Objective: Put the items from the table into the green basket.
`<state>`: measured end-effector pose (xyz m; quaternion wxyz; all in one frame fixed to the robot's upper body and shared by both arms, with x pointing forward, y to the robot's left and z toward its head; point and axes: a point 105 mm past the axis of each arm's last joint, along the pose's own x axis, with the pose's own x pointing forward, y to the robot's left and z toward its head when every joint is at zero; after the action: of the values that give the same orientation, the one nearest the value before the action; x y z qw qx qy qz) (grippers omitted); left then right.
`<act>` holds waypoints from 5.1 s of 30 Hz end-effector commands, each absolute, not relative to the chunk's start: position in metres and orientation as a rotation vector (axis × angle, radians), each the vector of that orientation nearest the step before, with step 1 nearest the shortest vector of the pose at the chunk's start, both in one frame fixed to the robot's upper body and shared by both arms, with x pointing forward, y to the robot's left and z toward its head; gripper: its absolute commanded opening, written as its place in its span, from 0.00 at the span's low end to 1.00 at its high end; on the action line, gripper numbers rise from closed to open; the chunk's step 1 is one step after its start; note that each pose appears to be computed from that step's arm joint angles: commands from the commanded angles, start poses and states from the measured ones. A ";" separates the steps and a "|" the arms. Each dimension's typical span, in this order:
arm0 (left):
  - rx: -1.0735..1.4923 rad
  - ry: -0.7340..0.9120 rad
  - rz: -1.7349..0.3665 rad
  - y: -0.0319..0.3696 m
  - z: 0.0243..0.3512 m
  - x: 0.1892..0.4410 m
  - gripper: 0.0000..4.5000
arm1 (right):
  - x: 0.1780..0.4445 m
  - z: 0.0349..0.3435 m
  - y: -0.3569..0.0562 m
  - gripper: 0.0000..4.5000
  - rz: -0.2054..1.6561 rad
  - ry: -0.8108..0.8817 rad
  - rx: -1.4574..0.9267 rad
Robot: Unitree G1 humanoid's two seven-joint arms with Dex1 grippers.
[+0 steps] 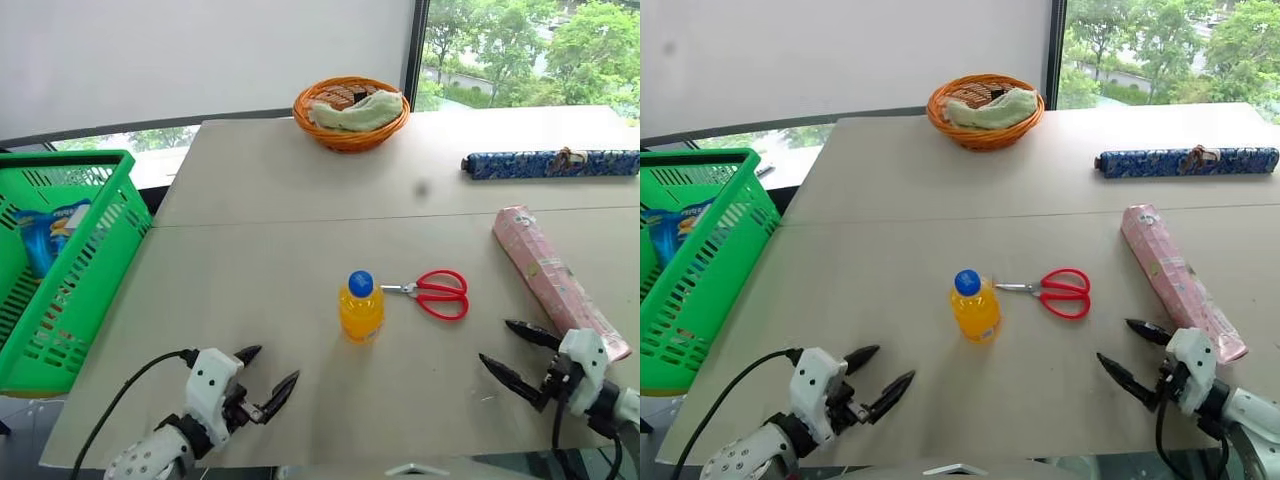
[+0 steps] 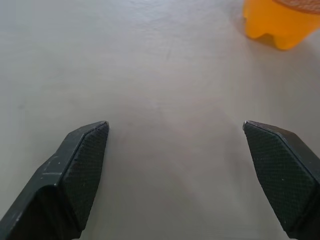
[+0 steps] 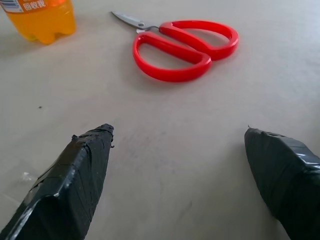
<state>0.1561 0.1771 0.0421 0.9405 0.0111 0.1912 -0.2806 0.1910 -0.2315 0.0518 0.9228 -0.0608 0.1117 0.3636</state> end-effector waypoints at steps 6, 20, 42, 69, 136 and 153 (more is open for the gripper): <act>0.105 0.311 -0.816 0.159 0.079 0.151 0.99 | 0.181 0.107 -0.250 1.00 0.764 0.202 -0.154; 0.279 0.294 -0.973 0.208 0.157 0.170 0.99 | 0.225 0.162 -0.202 1.00 1.033 0.155 -0.296; 0.201 0.202 -1.112 0.196 0.202 0.149 0.99 | 0.290 0.094 -0.176 1.00 1.209 0.584 -0.603; 0.231 0.170 -1.137 0.188 0.213 0.170 0.99 | 0.284 0.075 -0.195 1.00 1.118 0.680 -0.680; 0.245 -0.088 -1.142 0.138 0.234 0.246 1.00 | 0.400 0.227 -0.231 0.98 0.570 -0.028 -0.282; 0.296 0.073 -1.197 0.139 0.161 0.229 1.00 | 0.235 0.146 -0.163 0.98 1.309 0.196 -0.179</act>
<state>0.2248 0.1434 0.1696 0.8156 0.1228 0.0475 -0.5634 0.2337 -0.1634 0.1377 0.7870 -0.0554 0.1268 0.6013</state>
